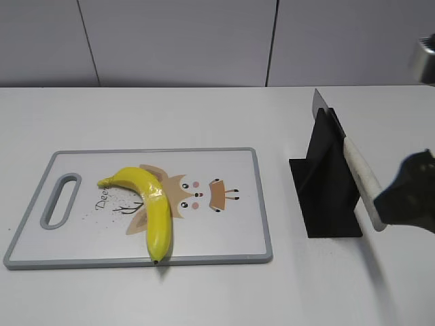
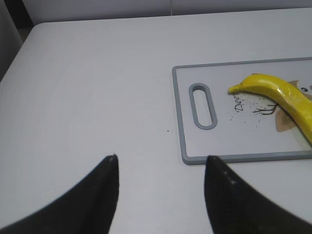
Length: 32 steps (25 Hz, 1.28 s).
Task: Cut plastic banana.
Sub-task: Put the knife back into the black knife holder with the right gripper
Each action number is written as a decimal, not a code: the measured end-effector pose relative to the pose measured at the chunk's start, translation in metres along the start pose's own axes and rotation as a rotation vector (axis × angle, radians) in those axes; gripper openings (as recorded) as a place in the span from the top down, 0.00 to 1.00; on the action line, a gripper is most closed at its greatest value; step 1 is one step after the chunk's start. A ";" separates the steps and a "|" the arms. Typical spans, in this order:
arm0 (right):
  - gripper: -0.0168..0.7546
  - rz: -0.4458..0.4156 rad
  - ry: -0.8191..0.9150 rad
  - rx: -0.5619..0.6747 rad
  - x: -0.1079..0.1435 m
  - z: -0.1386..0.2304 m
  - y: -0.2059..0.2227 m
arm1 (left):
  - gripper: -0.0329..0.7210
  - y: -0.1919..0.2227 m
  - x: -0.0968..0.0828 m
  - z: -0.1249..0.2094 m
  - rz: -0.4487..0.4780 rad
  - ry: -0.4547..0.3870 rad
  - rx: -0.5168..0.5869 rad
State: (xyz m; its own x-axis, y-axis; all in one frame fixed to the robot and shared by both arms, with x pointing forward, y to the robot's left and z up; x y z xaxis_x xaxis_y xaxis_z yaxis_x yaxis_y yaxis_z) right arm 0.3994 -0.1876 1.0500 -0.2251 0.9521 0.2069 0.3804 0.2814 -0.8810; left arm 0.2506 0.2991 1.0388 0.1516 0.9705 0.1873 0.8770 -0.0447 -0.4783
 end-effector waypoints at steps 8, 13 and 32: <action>0.23 -0.063 -0.225 -0.202 -0.026 0.063 -0.049 | 0.24 0.000 0.000 0.000 0.000 0.000 0.000; 0.24 -0.096 -0.236 -0.312 -0.042 0.099 -0.064 | 0.24 0.000 0.000 0.000 0.001 -0.001 0.000; 0.24 -0.132 -0.242 -0.459 -0.059 0.136 -0.069 | 0.24 0.000 0.000 0.000 0.002 -0.001 0.000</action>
State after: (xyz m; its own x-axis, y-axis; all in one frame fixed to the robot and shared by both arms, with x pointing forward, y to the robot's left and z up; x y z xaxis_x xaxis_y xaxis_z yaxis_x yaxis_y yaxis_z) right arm 0.2646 -0.2791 1.0404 -0.4768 0.8659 0.1515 0.6762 0.4714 -0.5661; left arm 0.2506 0.2989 1.0388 0.1527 0.9707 0.1856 0.8770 -0.0465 -0.4783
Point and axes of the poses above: a point on each arm's last joint axis where the gripper is mounted, y pointing out along that axis toward the gripper, x along the wrist's bending axis when the last joint is at zero, z = x × y, the point moved 2 cm from there along y, pointing out along that axis toward the gripper, and after that the axes turned 5 degrees about y, right-handed, at the moved point
